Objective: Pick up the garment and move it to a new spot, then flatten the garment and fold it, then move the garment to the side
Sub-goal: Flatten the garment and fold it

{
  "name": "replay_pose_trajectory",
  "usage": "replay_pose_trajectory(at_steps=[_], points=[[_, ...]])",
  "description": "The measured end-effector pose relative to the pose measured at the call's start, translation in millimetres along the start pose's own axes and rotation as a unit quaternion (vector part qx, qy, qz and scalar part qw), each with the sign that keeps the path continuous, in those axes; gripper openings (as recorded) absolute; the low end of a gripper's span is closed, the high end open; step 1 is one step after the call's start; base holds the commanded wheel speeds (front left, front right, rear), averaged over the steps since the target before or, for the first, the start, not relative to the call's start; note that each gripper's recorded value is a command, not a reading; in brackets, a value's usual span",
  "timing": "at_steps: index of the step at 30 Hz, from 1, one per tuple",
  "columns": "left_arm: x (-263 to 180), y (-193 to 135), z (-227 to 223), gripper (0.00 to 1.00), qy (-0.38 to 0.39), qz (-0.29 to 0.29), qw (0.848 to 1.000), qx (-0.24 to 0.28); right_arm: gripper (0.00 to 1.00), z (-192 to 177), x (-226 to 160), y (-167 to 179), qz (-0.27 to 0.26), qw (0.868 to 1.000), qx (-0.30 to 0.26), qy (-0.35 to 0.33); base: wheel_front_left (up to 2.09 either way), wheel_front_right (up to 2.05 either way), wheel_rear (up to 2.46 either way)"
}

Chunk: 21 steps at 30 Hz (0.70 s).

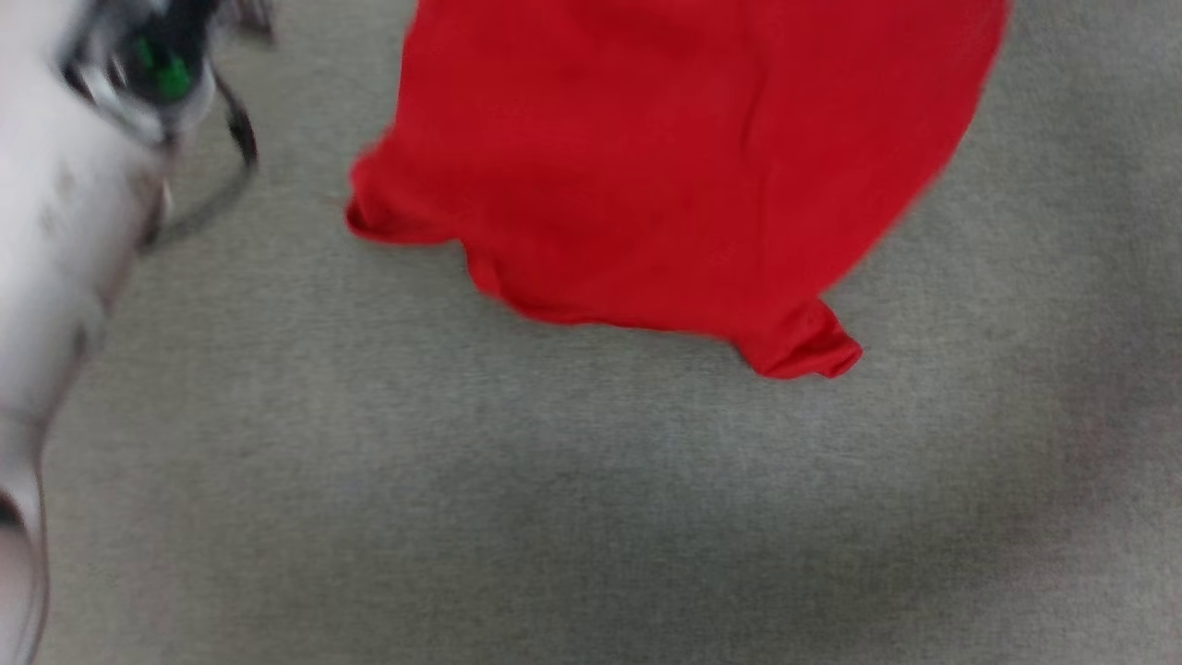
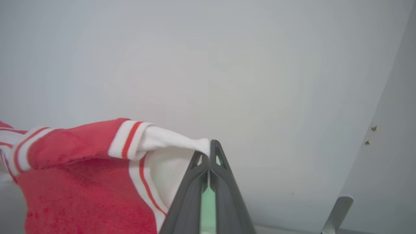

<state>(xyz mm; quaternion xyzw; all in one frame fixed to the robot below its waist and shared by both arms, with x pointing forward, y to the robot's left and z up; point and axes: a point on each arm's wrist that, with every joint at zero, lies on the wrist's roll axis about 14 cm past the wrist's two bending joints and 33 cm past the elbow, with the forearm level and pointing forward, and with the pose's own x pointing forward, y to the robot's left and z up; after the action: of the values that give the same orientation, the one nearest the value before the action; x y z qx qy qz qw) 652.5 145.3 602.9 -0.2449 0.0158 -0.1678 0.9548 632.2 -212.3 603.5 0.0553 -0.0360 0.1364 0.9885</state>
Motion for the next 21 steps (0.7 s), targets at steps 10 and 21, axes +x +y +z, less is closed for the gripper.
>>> replay_pose_trajectory(at_steps=[10,21], points=[[55,-69,153,0.0,-0.221,-0.051,0.973,-0.051,0.0,164,31,-41,-0.091,0.974,0.016,-0.205,0.0,0.0,0.0],[49,-58,87,0.0,-0.142,-0.046,0.989,-0.013,0.0,98,32,-21,-0.069,0.989,-0.038,-0.128,0.0,0.0,0.0]])
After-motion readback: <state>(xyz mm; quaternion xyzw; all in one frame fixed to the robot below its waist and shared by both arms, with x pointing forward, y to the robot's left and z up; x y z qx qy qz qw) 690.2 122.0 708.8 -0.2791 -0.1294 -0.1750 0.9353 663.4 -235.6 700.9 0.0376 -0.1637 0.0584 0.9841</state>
